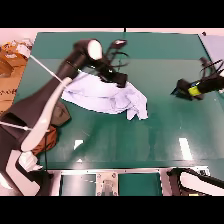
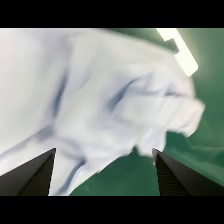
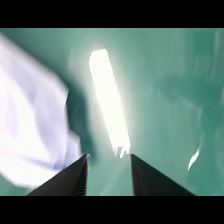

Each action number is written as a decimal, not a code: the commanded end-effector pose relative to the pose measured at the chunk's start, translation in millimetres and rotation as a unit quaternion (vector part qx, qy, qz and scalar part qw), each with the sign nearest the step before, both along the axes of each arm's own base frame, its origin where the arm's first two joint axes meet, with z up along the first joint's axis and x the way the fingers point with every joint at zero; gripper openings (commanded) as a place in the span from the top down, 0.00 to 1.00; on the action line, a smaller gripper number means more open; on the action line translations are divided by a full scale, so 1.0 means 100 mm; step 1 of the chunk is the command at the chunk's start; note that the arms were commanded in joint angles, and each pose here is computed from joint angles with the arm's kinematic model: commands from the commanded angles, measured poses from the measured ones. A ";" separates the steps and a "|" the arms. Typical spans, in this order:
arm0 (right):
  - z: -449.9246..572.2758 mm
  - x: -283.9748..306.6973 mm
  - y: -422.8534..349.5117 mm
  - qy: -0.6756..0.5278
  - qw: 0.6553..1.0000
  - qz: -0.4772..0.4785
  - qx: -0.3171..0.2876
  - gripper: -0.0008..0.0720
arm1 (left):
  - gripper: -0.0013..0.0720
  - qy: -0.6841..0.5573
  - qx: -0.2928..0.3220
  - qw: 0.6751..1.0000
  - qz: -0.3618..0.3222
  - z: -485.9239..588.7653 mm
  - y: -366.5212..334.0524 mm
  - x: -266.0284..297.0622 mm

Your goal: Fold the shirts.

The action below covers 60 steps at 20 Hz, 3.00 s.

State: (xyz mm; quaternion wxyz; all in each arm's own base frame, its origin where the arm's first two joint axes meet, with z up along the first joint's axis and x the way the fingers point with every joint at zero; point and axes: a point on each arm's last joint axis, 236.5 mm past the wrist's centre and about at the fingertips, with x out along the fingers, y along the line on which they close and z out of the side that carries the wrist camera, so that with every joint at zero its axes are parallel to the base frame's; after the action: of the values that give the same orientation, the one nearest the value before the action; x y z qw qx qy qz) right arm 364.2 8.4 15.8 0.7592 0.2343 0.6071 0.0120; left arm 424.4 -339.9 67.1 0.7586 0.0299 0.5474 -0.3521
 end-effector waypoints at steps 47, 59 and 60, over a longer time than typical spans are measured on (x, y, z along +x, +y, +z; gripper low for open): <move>2.92 0.38 -0.51 -0.364 0.921 -0.002 -0.141 0.97 | 0.96 -0.223 -0.106 0.963 0.107 2.50 1.43 -0.07; 4.28 -0.75 -0.39 -0.523 0.824 -0.049 -0.212 0.97 | 0.96 -0.357 -0.064 0.921 0.141 3.41 2.10 -1.24; 4.19 -0.61 -0.43 -0.512 0.831 -0.049 -0.209 0.97 | 0.96 -0.336 -0.055 0.930 0.140 3.20 2.07 -1.13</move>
State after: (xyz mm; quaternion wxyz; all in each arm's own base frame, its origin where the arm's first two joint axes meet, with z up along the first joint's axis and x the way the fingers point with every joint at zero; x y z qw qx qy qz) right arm 293.5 -28.7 438.1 0.9923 0.0587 0.1054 -0.0277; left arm 301.5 -135.4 416.4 0.9457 0.0233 0.2051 -0.2510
